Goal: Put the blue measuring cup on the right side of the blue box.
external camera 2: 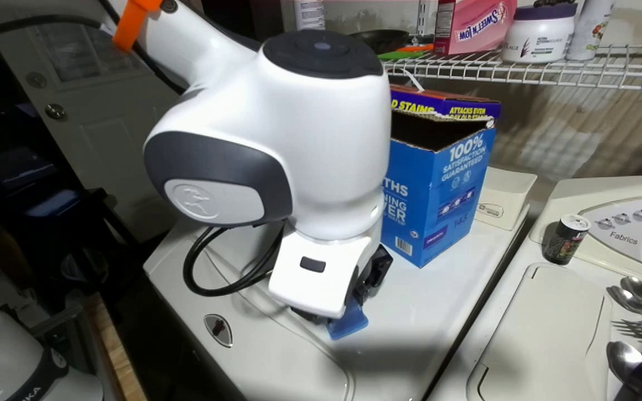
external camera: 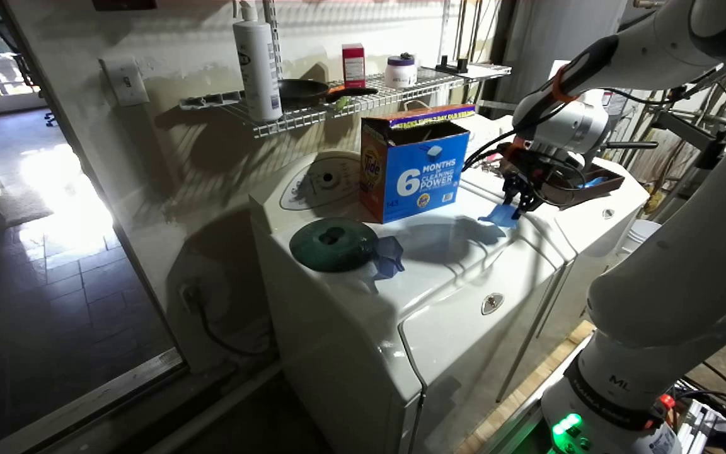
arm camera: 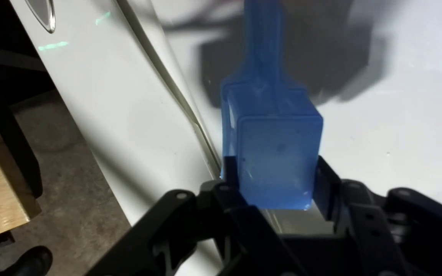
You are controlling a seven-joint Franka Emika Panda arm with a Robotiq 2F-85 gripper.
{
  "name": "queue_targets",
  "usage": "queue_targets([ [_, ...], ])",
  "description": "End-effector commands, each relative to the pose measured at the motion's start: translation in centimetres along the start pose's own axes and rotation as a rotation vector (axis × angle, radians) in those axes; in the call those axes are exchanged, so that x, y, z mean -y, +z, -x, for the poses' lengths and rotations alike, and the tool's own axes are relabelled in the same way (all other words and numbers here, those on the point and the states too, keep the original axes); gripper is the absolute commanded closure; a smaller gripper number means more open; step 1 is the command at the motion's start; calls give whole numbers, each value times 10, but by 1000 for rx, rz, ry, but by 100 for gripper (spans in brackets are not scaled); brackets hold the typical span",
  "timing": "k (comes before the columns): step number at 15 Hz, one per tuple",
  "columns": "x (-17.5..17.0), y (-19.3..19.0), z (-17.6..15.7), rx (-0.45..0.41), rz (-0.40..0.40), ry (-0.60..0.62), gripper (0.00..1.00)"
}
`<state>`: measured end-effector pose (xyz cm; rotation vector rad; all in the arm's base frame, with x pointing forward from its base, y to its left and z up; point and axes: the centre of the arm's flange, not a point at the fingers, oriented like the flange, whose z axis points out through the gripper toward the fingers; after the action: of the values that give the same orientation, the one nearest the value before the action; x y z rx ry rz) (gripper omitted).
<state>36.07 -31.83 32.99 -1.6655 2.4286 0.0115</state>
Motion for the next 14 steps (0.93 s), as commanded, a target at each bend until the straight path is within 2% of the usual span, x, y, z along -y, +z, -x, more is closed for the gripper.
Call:
queue_targets([
  [1, 16, -13, -39, 72, -43, 100, 76],
  [3, 22, -21, -52, 129, -77, 143, 76],
  [7, 32, -39, -66, 247, -128, 131, 76],
  [14, 34, -79, -100, 354, -189, 122, 76],
])
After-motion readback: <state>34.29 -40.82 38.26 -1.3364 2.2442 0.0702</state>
